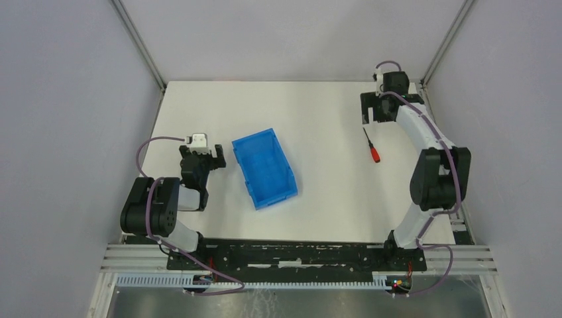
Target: Put the screwdriver in the bin
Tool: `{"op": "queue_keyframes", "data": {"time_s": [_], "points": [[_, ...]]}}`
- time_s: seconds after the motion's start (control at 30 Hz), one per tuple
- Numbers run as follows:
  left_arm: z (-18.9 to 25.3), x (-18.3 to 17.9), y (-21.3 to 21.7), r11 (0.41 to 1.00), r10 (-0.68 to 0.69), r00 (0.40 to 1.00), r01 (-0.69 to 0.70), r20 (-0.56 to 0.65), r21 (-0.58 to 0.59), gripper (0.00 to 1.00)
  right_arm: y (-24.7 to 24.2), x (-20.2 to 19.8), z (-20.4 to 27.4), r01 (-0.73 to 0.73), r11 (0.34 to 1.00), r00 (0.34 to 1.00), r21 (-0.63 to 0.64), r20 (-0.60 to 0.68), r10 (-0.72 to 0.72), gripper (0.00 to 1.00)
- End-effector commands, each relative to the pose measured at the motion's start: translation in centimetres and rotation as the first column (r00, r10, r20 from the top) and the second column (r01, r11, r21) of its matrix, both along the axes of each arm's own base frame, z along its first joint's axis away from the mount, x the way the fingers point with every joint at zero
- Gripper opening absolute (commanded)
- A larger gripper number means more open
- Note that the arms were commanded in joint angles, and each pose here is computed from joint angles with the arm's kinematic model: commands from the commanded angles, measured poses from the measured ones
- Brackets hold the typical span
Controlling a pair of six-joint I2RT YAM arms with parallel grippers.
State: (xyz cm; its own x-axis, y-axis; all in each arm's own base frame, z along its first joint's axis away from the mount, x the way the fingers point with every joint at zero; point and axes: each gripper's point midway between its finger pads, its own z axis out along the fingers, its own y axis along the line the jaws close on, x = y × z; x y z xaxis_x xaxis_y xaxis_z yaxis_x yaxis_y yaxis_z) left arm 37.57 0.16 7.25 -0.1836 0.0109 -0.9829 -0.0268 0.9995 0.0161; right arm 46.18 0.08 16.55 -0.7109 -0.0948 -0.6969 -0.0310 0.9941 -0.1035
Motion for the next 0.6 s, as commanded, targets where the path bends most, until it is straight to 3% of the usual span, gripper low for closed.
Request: {"op": "queue_keyframes", "data": {"time_s": [0.0,0.33,0.47,0.53,0.57], "points": [[1.5,0.5,-0.1,0.999,0.008,0.998,-0.006,0.055,-0.032,1.0,-0.8,-2.1,-6.4,-0.023,0.998,0.97,-0.053,-0.242,0.01,0.95],[1.5,0.5,-0.1,0.999,0.009,0.998,-0.007,0.055,-0.032,1.0,-0.6,-4.3,-15.2,-0.06,0.997,0.914,-0.04,-0.404,0.039,0.6],[1.5,0.5,-0.1,0.999,0.008,0.998,-0.007,0.055,-0.032,1.0,-0.8,-5.6,-16.7,-0.063,0.997,0.888,-0.047,-0.459,0.035,0.55],[1.5,0.5,-0.1,0.999,0.01,0.998,-0.008,0.055,-0.032,1.0,-0.6,-5.9,-16.8,-0.067,0.997,0.882,-0.04,-0.469,0.04,0.4],[1.5,0.5,-0.1,0.999,0.009,0.998,-0.008,0.055,-0.032,1.0,-0.7,-5.8,-16.4,-0.066,0.997,0.883,-0.038,-0.468,0.04,0.26]]}}
